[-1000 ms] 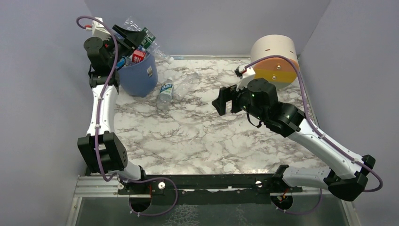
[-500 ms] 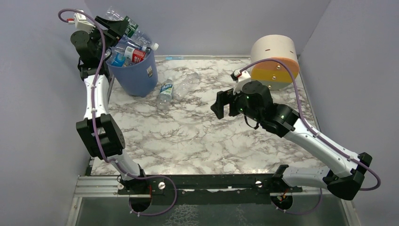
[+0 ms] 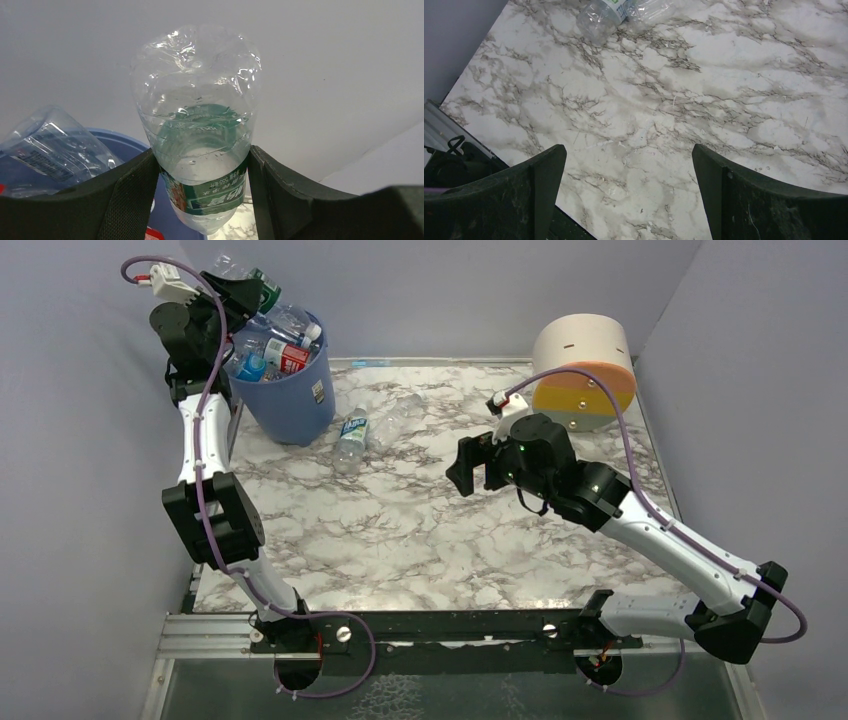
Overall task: Put the plastic bottles in the bin
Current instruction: Place the plastic bottle in the trash bin.
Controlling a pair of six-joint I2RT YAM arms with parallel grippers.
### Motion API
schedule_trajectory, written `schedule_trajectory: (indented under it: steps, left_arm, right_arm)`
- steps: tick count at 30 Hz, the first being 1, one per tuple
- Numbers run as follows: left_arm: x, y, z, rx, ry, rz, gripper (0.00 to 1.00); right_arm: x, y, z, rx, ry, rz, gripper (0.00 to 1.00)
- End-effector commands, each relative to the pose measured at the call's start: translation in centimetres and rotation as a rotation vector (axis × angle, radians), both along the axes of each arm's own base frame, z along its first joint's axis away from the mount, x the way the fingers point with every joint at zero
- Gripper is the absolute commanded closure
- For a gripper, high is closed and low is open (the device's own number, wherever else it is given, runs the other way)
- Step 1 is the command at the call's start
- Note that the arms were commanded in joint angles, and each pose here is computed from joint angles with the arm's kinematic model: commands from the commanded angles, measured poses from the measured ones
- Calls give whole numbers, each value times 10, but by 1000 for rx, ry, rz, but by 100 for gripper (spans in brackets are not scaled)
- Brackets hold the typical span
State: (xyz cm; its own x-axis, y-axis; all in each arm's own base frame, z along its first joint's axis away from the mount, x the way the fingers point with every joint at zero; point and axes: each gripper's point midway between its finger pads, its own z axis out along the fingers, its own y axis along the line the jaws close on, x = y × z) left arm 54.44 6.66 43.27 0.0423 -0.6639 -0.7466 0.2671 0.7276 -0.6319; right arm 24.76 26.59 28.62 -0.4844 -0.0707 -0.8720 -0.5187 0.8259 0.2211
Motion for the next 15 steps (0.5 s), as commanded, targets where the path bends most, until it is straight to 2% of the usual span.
schedule_trajectory:
  steps: [1, 15]
  left_arm:
    - [6, 15, 11, 58, -59, 63, 34]
    - [19, 33, -9, 80, -68, 147, 34]
  right_arm:
    - [-3, 7, -4, 14, 18, 23, 1]
    - [-5, 13, -10, 22, 38, 41, 1]
